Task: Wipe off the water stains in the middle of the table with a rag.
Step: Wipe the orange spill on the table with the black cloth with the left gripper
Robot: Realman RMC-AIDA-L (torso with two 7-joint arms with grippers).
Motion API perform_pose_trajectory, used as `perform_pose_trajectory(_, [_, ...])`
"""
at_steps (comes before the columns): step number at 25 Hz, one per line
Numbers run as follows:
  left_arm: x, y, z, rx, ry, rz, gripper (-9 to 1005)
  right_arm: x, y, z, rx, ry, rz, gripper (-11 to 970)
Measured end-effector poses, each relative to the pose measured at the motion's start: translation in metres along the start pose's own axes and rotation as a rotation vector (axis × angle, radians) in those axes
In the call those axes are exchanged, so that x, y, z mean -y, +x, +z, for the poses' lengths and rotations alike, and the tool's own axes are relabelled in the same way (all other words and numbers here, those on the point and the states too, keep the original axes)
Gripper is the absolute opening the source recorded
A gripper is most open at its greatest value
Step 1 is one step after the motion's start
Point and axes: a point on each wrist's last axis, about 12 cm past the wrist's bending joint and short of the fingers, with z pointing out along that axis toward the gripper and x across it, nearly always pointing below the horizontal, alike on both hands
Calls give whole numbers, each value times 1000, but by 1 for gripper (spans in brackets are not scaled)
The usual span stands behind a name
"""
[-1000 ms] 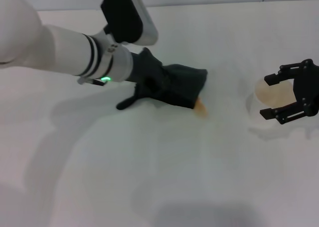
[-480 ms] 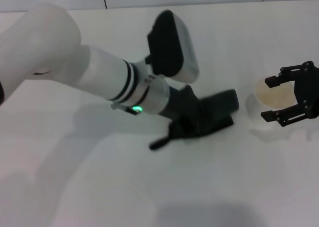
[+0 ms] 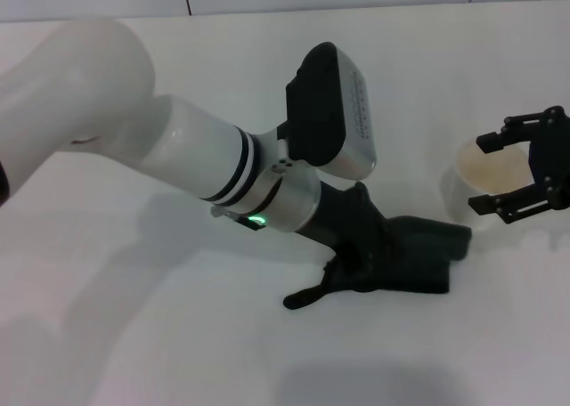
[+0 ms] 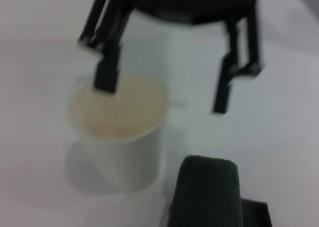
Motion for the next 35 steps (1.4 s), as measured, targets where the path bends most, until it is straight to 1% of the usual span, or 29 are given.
perform_pose_trajectory(3, [-9,12,2,-34,-56,-32,35,0,-3,3,4,-4,-6,856])
perform_pose_trajectory(7, [-23,21,0,-52,-136,-68,35,0,-3,4,6,-5,-7,856])
perform_pose_trajectory(10, [-34,28,-7,-55,-193,-96,35,0,-3,5,7,-6,-7,856])
perform_pose_trajectory(12, [-43,31,-15,-43,-238,-130,35,0,-4,5,8,-7,-8,856])
perform_pose_trajectory(16, [-56,37,-26,-35,-309,-158,35,-1,-4,6,9,-8,-10,856])
perform_pose_trajectory(20, [-62,40,-32,-27,-353,-173,35,0,-5,6,9,-9,-10,856])
perform_pose_trajectory(23, [-60,39,-30,-29,-343,-160,35,0,-5,6,10,-9,-11,856])
perform_pose_trajectory(26, [-53,35,-21,-37,-298,-135,35,0,-5,6,10,-7,-13,856])
perform_pose_trajectory(27, [-48,33,-17,-36,-268,-125,35,0,-6,6,10,-7,-14,856])
perform_pose_trajectory(28, [-48,33,-17,-36,-268,-125,35,0,-6,6,10,-6,-14,856])
perform_pose_trajectory(30, [-33,21,-9,-15,-170,-96,35,0,-6,6,11,-5,-13,856])
perform_pose_trajectory(31, [-31,19,-8,-12,-153,-90,35,0,-6,6,11,-5,-13,856])
perform_pose_trajectory(32, [-24,14,-7,-3,-112,-74,35,0,-6,5,11,-4,-13,856])
perform_pose_trajectory(33, [-24,14,-7,-3,-112,-74,35,0,-6,5,11,-4,-12,856])
perform_pose_trajectory(35, [-16,8,-5,15,-60,-60,35,0,-6,5,10,-5,-12,856])
